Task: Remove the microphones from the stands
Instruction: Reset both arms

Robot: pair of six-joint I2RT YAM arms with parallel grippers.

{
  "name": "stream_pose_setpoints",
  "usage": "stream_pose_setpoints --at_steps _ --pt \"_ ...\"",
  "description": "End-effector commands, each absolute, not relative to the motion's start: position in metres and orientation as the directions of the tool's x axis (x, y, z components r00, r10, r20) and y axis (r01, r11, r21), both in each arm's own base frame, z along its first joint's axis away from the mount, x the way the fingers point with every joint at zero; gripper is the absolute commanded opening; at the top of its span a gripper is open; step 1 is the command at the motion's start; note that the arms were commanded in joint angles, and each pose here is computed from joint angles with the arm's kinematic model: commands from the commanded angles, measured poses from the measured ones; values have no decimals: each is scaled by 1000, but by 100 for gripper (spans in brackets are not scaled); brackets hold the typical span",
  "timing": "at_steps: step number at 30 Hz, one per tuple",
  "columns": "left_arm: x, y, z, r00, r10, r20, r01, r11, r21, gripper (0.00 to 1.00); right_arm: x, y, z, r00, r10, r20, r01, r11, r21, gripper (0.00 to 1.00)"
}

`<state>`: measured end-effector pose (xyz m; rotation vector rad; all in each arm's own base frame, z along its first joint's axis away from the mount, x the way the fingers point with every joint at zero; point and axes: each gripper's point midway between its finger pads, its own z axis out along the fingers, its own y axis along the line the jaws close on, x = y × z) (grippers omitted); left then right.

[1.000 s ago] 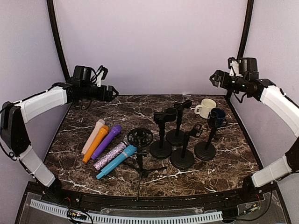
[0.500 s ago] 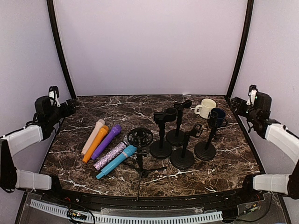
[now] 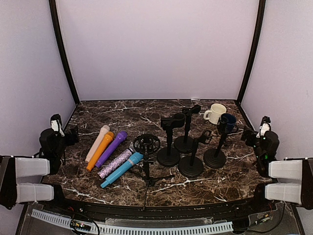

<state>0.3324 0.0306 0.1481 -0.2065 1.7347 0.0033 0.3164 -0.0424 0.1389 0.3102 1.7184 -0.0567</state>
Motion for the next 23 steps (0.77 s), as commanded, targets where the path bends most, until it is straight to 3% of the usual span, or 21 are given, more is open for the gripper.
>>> stream_pose_setpoints --at_steps 1,23 --pt "332 39 160 -78 -81 -994 -182 981 -66 93 322 -48 184 65 117 -991 242 962 130 98" --pt "338 32 144 -122 -123 -985 -147 984 -105 95 333 -46 168 14 91 -996 257 962 92 98"
